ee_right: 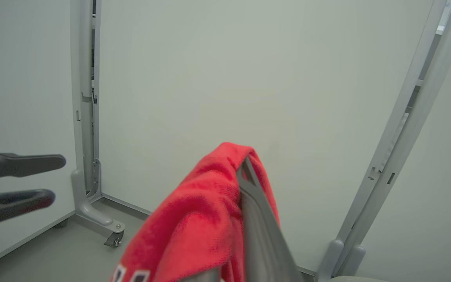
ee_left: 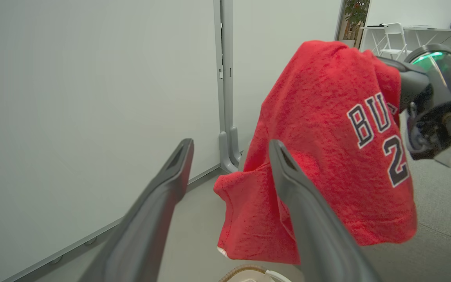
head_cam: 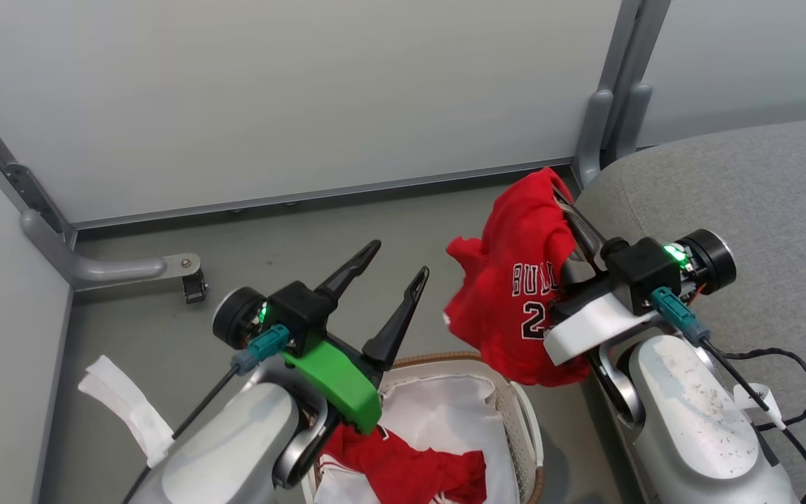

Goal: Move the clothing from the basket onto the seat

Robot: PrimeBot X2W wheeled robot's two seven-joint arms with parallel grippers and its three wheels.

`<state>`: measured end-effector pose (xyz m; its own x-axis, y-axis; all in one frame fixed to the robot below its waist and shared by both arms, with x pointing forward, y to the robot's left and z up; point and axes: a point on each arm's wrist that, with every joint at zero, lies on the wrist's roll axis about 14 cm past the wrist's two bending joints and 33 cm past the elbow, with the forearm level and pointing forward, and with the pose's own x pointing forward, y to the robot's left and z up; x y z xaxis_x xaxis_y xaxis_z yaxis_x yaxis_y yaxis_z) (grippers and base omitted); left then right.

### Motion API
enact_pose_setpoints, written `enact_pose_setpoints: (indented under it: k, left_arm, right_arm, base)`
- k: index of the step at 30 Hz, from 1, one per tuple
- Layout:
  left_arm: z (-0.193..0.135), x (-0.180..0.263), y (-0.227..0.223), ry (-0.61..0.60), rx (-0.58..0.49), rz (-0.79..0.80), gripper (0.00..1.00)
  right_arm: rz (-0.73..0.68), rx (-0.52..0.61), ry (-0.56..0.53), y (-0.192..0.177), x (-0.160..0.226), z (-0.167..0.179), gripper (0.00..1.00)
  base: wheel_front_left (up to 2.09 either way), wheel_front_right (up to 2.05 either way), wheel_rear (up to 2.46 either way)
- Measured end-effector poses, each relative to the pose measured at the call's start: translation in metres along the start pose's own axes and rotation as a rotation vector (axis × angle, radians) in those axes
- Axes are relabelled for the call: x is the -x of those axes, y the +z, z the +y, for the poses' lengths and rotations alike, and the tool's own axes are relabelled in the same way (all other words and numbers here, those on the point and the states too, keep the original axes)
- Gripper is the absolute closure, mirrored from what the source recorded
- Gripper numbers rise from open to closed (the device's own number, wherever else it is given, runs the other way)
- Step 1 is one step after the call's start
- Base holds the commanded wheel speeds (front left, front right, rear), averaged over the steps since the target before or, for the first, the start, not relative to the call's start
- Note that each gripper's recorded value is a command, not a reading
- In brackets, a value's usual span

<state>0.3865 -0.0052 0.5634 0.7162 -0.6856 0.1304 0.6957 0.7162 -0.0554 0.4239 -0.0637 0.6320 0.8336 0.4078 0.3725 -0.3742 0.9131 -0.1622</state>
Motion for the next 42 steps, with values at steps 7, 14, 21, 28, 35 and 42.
enact_pose_setpoints:
  k: [7,14,21,28,35,42]
  left_arm:
    - [-0.016,0.006,-0.026,0.012,0.091,0.033,0.00]
    - [-0.025,0.002,-0.034,0.002,0.116,0.035,0.00]
    - [-0.035,-0.017,-0.041,-0.058,0.113,0.037,0.00]
    - [-0.056,-0.049,-0.047,-0.175,0.109,0.032,0.00]
    - [-0.083,-0.077,-0.068,-0.311,0.123,0.060,0.00]
    - [-0.105,-0.094,-0.096,-0.424,0.168,0.095,0.00]
  right_arm:
    - [0.024,0.019,-0.042,-0.008,0.006,-0.014,1.00]
    - [0.037,0.049,-0.081,-0.011,0.009,-0.030,1.00]
    - [0.000,0.131,-0.157,0.005,0.007,-0.066,1.00]
    - [0.025,0.212,-0.331,0.009,0.037,-0.129,1.00]
    - [0.090,0.262,-0.504,0.004,0.083,-0.183,1.00]
    - [0.192,0.283,-0.588,-0.020,0.113,-0.209,1.00]
  base:
    - [0.00,0.00,0.00]
    - [0.00,0.00,0.00]
    - [0.00,0.00,0.00]
    - [0.00,0.00,0.00]
    - [0.00,0.00,0.00]
    - [0.00,0.00,0.00]
